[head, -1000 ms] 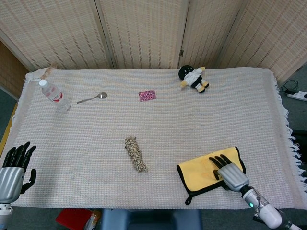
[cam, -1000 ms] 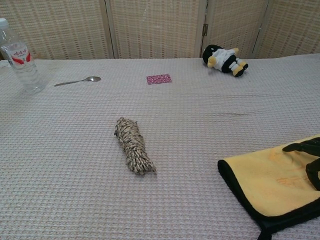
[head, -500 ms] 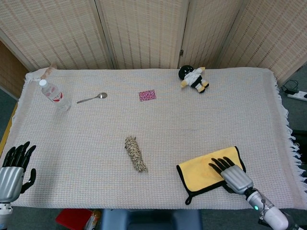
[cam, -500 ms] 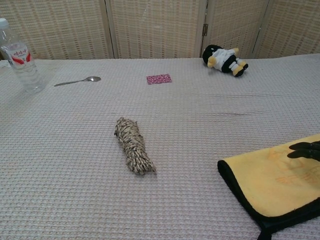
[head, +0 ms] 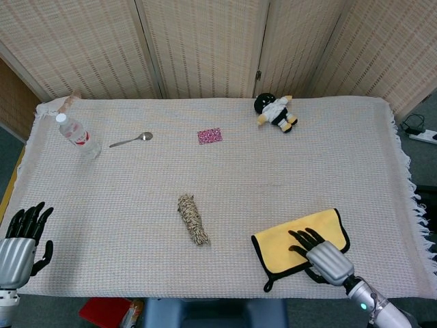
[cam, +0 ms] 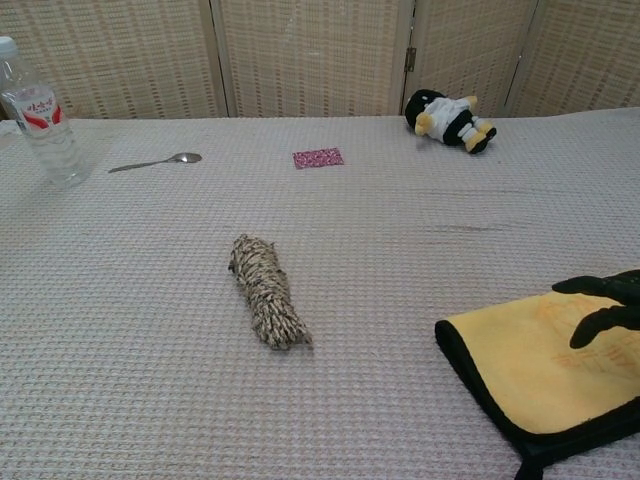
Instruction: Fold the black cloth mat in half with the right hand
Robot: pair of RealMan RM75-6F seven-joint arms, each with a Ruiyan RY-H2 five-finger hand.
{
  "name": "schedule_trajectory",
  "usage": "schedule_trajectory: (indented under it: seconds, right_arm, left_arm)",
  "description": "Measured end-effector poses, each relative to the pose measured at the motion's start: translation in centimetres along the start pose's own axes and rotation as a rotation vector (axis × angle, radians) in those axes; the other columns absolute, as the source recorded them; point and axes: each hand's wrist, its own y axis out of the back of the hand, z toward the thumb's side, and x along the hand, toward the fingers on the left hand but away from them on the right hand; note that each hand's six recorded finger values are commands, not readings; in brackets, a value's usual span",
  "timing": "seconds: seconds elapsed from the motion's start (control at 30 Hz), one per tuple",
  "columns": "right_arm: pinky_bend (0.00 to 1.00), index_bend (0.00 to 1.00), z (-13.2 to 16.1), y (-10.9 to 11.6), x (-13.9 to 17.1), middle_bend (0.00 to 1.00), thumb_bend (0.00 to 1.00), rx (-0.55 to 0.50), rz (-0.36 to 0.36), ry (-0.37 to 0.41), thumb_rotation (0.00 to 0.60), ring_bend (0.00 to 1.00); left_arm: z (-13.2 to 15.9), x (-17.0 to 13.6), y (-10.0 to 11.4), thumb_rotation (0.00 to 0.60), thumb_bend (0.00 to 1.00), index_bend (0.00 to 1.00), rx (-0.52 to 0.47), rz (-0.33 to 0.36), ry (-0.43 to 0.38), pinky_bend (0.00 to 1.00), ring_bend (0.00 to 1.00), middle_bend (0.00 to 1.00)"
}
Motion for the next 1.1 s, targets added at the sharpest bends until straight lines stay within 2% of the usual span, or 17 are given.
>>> schedule_trajectory:
  seconds: [0.1,0.37,0.57,0.7,0.83,1.1]
  right_arm:
    - [0.0,0.47,1.1,-0.5,-1.5,0.03,0.5,-0.004,-0.006,0.046,0.6,0.0]
    - [0.0,0.48,3.2,-1.5,-3.9,0.03,0.5,0.033,0.016,0.111,0.6,0.0]
    - [0.0,0.48,3.5,-2.1,-4.3,0.03,0.5,0.049,0.018,0.108,0.6,0.0]
    - [0.0,0.48,3.6,-2.8,-4.3,0.03,0.5,0.039,0.048,0.108,0.6,0.0]
    - [0.0,0.48,4.4,-3.6,-4.6,0.03,0.5,0.024,0.09,0.136,0.6,0.0]
    - [0.0,0.48,5.5,-3.5,-5.0,0.03,0.5,-0.003,0.086,0.185,0.6,0.0]
  left_arm:
    - [-0.1,-0.1,0.2,0.6,0.65,0.0,-0.003,0.004,0.001,0.0,0.0,0.0]
    - [-0.4,-0.5,1.0,0.6,0.65,0.0,-0.011,0.027,0.007,0.0,0.0,0.0]
    - [-0.5,-0.7,1.3,0.6,0.65,0.0,-0.017,0.032,0.007,0.0,0.0,0.0]
    - [-0.5,-0.7,1.4,0.6,0.65,0.0,-0.019,0.034,0.006,0.0,0.0,0.0]
    - [-0.5,-0.7,1.5,0.6,0.65,0.0,-0.02,0.04,0.004,0.0,0.0,0.0]
    - [-0.5,-0.8,1.7,0.6,0.65,0.0,-0.02,0.047,0.004,0.0,0.0,0.0]
